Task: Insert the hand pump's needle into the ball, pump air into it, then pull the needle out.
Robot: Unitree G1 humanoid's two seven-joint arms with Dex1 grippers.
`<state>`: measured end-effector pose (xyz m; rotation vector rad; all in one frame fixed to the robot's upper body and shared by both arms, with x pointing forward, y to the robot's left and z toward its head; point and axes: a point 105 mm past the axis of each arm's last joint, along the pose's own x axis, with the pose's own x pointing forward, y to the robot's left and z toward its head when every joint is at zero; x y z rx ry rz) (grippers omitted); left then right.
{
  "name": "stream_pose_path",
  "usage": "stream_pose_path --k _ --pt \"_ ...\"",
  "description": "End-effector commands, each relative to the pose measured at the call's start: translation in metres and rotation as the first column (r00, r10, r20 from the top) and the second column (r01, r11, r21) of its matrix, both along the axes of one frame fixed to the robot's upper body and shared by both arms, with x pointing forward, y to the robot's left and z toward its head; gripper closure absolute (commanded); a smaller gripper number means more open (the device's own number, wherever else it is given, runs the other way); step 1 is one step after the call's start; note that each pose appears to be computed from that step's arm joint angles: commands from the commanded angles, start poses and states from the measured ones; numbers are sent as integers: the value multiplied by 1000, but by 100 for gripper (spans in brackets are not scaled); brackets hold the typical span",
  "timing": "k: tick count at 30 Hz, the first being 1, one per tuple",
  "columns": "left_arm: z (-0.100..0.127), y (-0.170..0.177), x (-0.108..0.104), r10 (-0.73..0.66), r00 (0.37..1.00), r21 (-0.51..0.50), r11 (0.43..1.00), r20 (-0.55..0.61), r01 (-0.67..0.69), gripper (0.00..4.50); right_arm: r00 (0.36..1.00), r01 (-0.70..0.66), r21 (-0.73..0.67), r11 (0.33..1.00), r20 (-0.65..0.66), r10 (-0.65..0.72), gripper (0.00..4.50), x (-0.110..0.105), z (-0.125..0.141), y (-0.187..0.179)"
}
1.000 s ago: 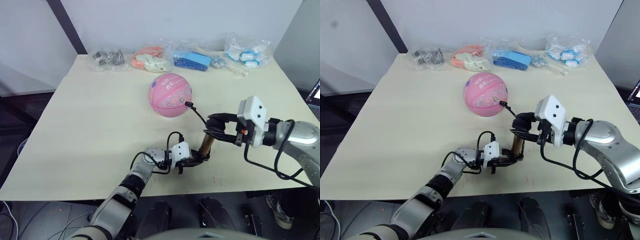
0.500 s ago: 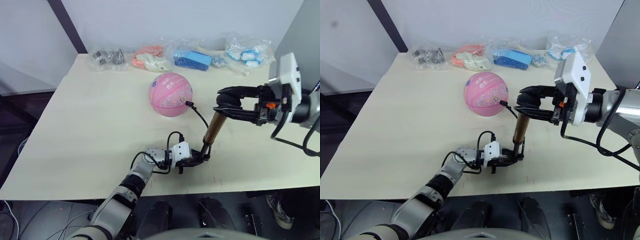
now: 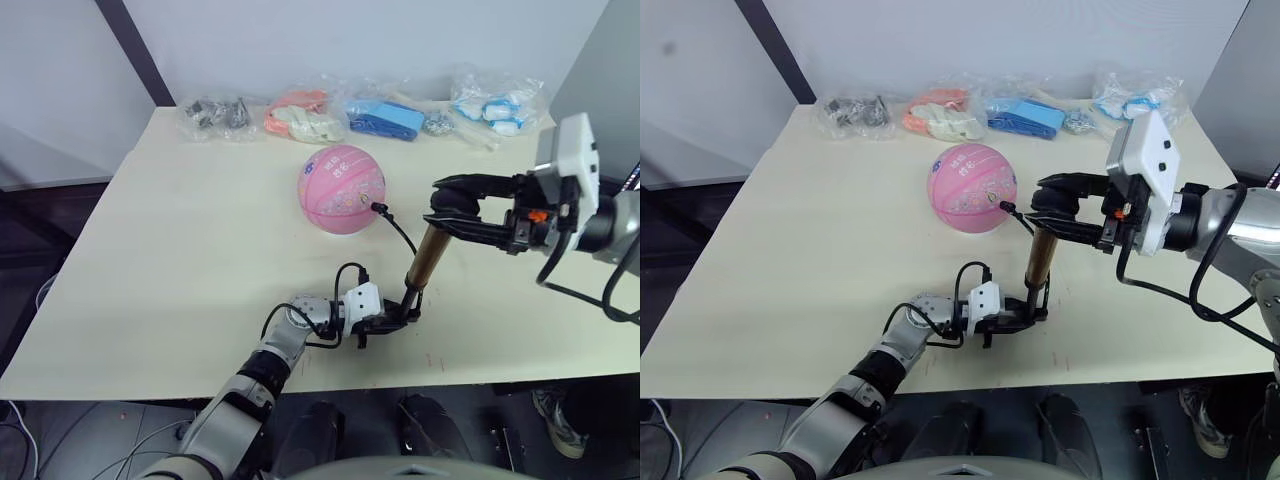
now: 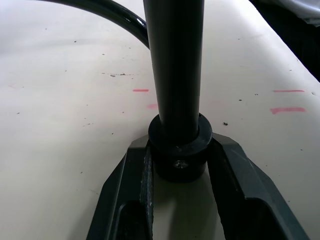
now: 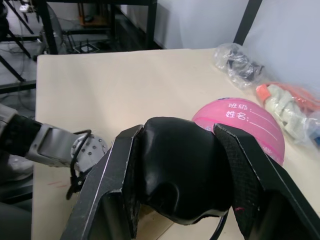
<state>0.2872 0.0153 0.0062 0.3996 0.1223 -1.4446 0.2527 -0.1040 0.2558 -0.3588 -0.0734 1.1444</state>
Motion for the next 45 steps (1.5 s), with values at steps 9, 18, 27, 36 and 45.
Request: stream_pose_path --k 9,18,27,36,45 --pt "-29 15 -12 -2 996 97 995 -84 10 338 997 39 -20 999 -68 -41 269 1 -64 12" --pt "-27 13 -14 -9 997 92 996 -80 16 338 991 77 5 997 -112 -76 269 2 -98 17" --pt "-28 14 -13 -2 996 94 996 -85 10 338 987 97 -2 995 -125 -97 269 3 -114 13" --pt "-31 18 -15 -4 996 102 995 -90 13 338 997 54 41 998 -59 -52 269 1 -73 10" --pt "-23 12 -16 -19 996 90 996 -82 27 338 1000 17 99 995 2 -18 269 -1 -10 5"
